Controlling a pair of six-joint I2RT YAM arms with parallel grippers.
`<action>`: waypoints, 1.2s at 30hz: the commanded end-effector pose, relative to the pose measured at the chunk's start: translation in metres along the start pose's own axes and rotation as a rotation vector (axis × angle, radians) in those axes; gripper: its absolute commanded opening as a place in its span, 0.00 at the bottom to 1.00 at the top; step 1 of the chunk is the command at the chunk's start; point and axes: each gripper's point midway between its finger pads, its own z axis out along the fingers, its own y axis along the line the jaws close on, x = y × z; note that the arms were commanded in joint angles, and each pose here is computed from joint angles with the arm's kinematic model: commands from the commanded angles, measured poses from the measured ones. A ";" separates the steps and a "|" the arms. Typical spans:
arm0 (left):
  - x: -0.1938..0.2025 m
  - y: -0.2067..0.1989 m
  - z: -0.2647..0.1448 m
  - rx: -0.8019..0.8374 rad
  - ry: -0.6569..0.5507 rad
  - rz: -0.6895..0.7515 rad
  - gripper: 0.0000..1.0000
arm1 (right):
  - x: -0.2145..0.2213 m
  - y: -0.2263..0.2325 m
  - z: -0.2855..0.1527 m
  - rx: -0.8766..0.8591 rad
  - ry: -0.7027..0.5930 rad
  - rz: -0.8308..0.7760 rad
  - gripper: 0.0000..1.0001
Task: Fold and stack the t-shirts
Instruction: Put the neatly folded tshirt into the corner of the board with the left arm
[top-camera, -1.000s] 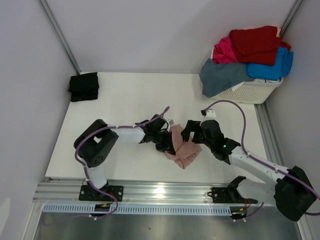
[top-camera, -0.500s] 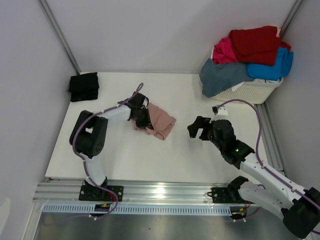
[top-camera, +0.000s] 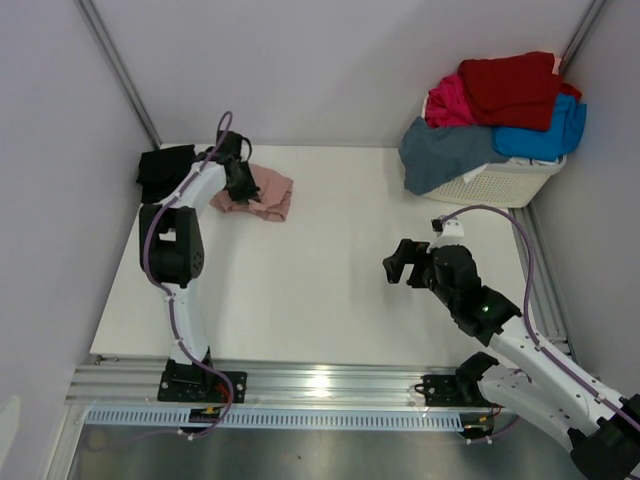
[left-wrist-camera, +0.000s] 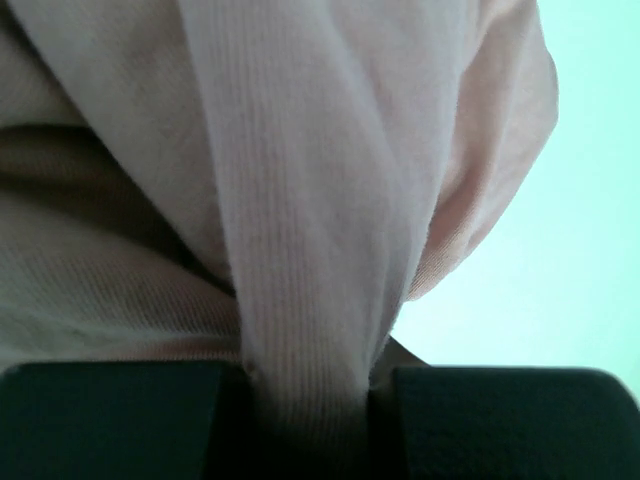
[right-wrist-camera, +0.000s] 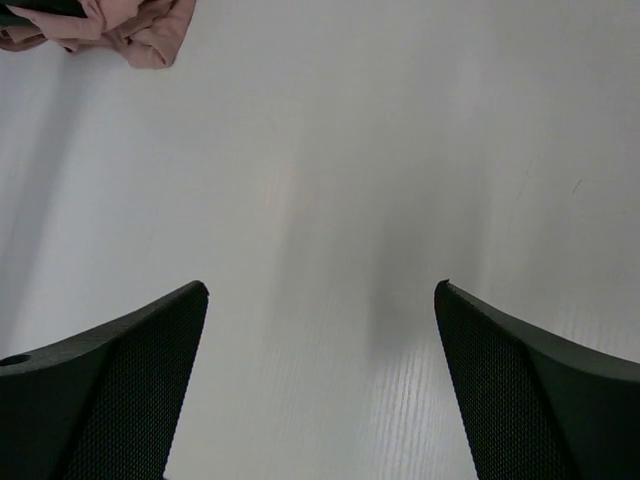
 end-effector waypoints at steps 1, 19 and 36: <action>-0.037 0.031 -0.027 -0.029 -0.071 -0.054 0.01 | -0.013 0.001 -0.008 0.001 -0.034 -0.003 0.99; 0.028 0.030 -0.006 0.095 0.049 -0.135 0.06 | -0.008 0.012 -0.004 -0.053 -0.021 0.018 0.99; 0.169 -0.089 -0.039 0.235 0.227 0.153 0.01 | -0.012 0.018 -0.002 -0.069 -0.031 0.014 0.99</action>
